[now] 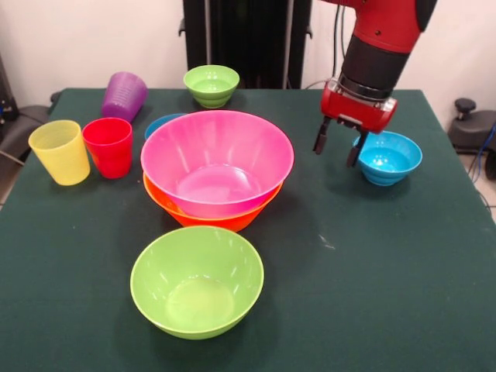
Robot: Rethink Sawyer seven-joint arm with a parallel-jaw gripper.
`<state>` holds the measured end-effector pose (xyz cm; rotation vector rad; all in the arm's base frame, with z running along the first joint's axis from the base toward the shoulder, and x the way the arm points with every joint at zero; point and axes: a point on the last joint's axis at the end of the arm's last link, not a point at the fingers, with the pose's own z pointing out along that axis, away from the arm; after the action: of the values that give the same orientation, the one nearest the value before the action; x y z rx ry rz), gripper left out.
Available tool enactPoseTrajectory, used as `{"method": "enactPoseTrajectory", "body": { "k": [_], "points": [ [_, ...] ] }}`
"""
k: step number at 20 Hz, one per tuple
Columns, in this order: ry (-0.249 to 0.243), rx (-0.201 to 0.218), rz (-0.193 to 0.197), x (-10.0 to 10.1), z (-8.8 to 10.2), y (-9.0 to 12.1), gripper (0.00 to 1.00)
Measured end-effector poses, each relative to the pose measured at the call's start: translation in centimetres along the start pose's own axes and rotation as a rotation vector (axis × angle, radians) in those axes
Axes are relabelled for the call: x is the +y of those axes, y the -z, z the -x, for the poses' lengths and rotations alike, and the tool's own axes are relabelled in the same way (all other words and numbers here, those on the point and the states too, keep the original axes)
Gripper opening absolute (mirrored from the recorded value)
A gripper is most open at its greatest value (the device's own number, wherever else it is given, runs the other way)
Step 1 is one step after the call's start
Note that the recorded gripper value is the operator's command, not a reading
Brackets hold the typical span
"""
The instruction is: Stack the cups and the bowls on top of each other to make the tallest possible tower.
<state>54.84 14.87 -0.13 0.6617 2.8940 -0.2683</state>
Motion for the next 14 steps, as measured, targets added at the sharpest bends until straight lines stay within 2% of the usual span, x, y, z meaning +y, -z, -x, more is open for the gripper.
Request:
{"method": "enactPoseTrajectory", "body": {
  "k": [7,14],
  "points": [
    [-0.027,-0.034,0.051,0.6,1.9,1.5,1.00],
    [-0.067,-0.077,0.109,1.0,5.0,4.7,1.00]
  ]
}}
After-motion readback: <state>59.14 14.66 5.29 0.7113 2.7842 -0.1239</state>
